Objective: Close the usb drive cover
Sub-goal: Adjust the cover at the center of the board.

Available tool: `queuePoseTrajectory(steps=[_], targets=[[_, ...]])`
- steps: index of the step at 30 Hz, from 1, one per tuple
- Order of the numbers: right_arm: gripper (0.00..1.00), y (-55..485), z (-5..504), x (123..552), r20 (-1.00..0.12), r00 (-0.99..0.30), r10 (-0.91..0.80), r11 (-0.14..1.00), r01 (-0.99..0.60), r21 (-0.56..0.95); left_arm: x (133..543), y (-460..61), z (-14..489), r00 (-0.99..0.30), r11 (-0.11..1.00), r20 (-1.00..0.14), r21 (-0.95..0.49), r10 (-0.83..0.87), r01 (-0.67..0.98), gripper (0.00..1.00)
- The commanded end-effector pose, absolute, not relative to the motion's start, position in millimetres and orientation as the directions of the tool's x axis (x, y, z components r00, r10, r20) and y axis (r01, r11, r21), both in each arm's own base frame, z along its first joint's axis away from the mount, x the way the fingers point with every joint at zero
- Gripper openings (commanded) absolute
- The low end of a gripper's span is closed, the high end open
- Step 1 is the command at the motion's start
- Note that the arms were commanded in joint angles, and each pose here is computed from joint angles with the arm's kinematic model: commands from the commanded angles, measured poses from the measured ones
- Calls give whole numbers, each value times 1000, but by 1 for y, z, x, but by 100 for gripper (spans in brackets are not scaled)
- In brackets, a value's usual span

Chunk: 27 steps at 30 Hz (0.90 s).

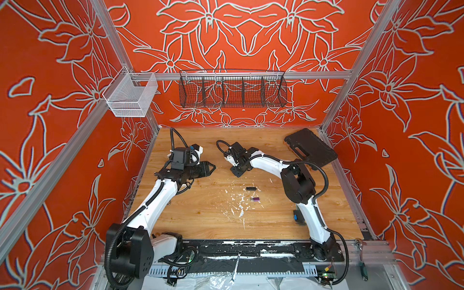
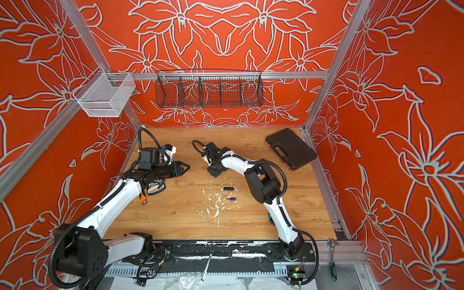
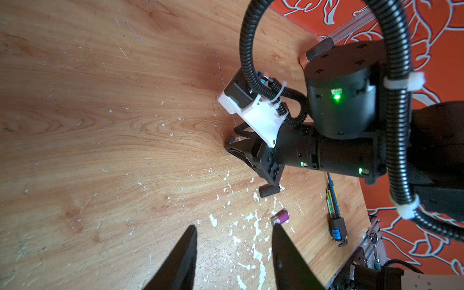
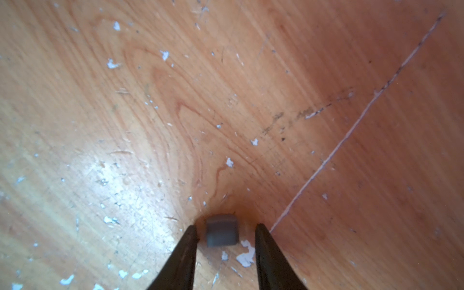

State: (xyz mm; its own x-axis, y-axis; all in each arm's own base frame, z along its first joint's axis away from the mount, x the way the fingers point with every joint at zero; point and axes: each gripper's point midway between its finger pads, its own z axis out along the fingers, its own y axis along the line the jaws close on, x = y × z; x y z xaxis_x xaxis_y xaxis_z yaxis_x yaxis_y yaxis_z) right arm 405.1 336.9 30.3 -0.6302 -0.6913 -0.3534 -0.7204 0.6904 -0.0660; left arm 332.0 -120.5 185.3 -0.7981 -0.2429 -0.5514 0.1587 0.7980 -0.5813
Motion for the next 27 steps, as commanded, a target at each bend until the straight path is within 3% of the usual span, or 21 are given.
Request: queuePoseTrajectory(steps=[1, 15, 20, 25, 27], targets=[[40, 338, 22, 394, -299, -588, -751, 623, -782, -28, 332, -121, 185, -807, 792, -540, -590, -240, 159, 47], [40, 333, 83, 426, -434, -504, -746, 583, -811, -60, 329, -121, 186, -807, 791, -542, -589, -235, 165, 47], [38, 337, 83, 417, -435, -378, -817, 452, -889, -78, 327, -119, 185, -806, 793, -545, -586, -233, 167, 47], [37, 337, 81, 411, -461, -148, -875, 256, -950, -181, 324, -118, 185, -805, 792, -545, -588, -236, 165, 46], [37, 338, 84, 416, -459, -147, -876, 259, -947, -191, 323, -118, 185, -806, 791, -542, -589, -237, 164, 47]])
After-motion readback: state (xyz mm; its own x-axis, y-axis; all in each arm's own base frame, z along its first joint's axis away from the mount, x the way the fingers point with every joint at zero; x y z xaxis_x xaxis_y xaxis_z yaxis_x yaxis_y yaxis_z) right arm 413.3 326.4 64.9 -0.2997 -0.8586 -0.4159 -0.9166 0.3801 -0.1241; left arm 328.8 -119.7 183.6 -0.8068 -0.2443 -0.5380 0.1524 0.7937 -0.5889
